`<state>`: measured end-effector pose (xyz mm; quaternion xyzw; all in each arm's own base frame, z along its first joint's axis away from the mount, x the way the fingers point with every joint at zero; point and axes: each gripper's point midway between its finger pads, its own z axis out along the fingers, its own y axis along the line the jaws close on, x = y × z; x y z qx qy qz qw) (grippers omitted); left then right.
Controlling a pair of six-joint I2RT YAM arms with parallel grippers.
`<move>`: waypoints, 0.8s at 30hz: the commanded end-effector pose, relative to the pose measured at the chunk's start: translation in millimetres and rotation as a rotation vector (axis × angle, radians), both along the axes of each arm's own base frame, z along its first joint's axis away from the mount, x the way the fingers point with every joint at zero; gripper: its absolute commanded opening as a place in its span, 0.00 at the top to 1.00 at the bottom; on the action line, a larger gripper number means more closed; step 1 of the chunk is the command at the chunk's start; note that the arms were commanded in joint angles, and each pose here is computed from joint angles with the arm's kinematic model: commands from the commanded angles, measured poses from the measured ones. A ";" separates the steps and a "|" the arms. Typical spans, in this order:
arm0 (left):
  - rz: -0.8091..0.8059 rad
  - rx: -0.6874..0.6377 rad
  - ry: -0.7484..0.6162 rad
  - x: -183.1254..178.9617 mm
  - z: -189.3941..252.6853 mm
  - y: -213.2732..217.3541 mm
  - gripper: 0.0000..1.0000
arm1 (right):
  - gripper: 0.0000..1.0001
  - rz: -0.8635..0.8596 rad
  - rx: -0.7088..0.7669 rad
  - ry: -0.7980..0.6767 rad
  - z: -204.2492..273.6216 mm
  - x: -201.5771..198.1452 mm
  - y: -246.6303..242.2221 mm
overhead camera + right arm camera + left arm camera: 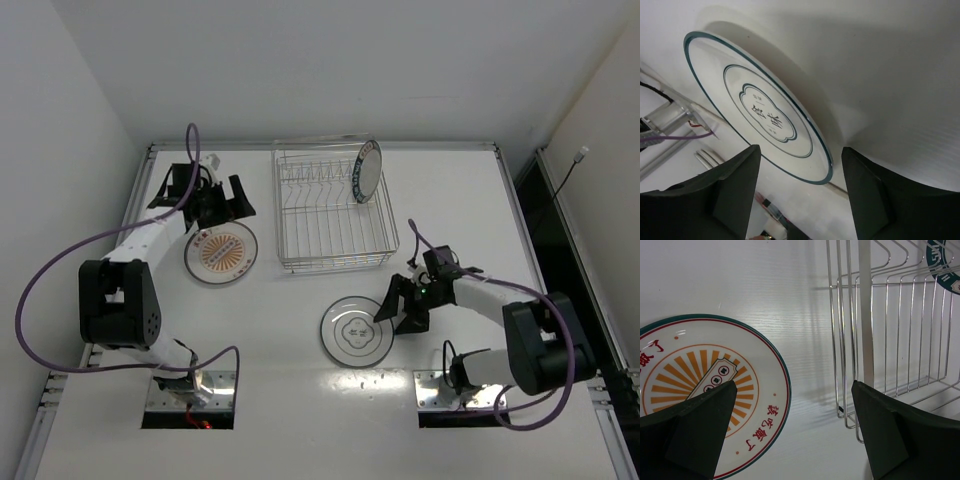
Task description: Load the plates into the dish rack
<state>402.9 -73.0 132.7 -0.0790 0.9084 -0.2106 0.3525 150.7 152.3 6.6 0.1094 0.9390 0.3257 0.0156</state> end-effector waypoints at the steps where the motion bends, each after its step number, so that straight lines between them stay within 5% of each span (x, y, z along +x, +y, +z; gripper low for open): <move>1: 0.003 0.000 -0.031 8.7 12.9 3.2 0.01 | 0.39 0.027 0.077 -0.062 8.7 18.1 7.5; 10: 0.003 0.000 -0.022 7.0 11.5 3.2 0.01 | 0.90 0.092 0.078 -0.056 -0.8 27.5 9.3; 13: 0.003 0.000 -0.022 7.0 11.5 3.2 0.01 | 1.00 0.083 0.078 -0.057 -0.5 29.1 7.7; 24: 0.009 0.007 -0.022 7.4 11.1 4.7 0.01 | 1.00 0.154 -0.017 -0.187 31.2 20.1 -3.9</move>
